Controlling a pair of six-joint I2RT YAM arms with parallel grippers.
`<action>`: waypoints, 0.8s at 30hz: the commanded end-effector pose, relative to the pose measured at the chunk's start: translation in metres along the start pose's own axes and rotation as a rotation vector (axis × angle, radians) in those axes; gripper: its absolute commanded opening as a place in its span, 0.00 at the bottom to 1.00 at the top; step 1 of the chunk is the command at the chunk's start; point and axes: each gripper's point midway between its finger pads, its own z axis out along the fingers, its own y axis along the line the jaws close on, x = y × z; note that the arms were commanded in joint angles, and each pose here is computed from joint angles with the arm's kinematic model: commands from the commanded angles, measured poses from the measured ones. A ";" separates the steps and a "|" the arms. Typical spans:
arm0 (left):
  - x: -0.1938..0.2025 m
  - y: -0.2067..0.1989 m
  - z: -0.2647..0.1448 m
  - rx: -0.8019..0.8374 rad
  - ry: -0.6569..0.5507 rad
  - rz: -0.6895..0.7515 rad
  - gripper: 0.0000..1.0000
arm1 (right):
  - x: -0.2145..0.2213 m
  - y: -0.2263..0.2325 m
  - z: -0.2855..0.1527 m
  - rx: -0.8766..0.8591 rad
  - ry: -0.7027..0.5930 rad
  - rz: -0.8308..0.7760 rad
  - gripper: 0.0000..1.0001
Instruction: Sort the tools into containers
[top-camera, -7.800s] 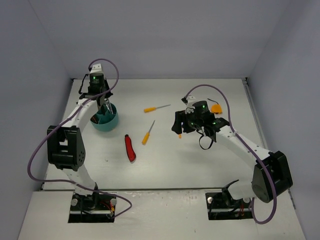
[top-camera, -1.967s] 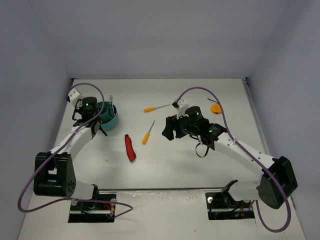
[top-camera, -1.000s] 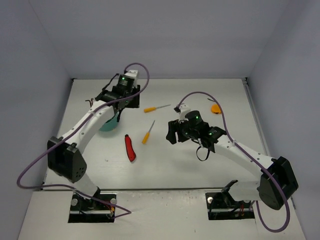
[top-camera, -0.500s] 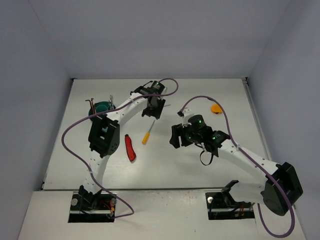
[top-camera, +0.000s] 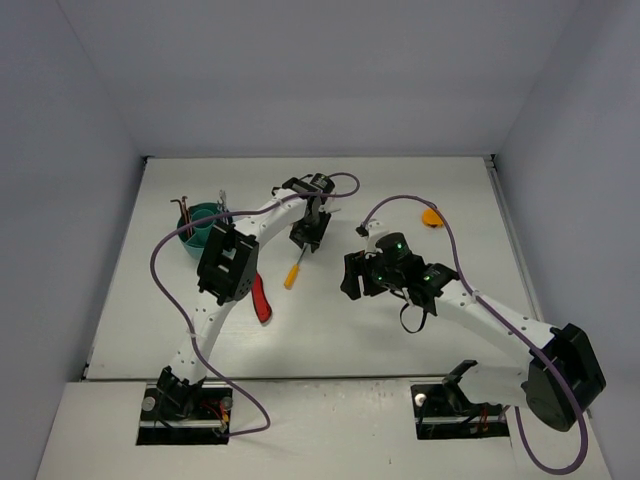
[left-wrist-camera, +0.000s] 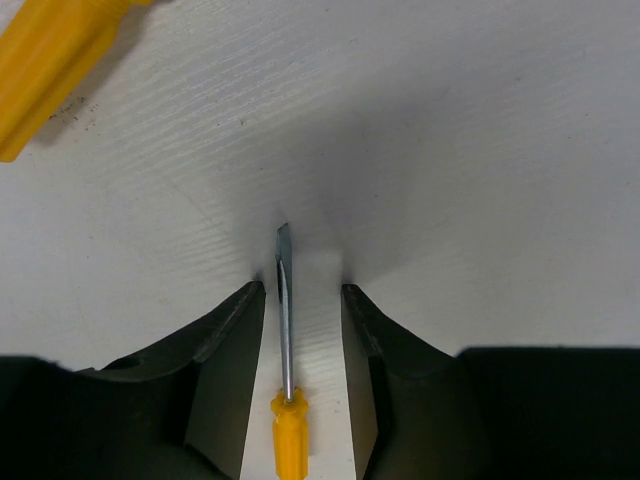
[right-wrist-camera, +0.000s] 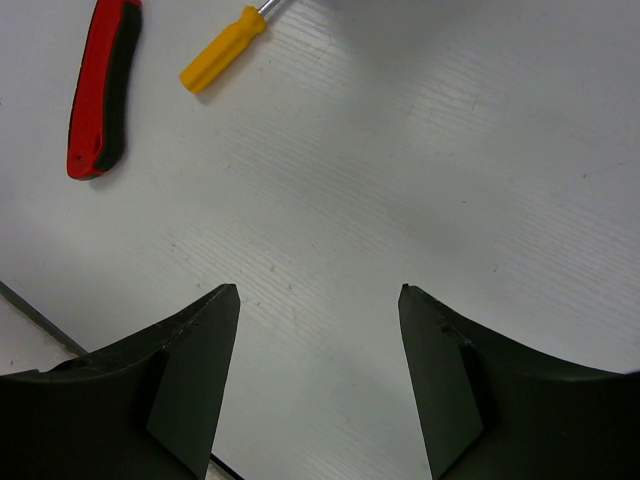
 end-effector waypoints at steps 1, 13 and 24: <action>-0.012 0.000 -0.025 0.022 -0.035 -0.024 0.31 | -0.014 0.002 -0.004 0.000 -0.059 0.001 0.62; 0.005 0.011 -0.014 0.001 0.041 -0.066 0.01 | -0.010 0.000 -0.002 0.004 -0.048 0.007 0.62; -0.056 0.023 -0.158 0.002 -0.344 -0.183 0.00 | -0.011 0.000 -0.003 0.006 -0.053 0.003 0.62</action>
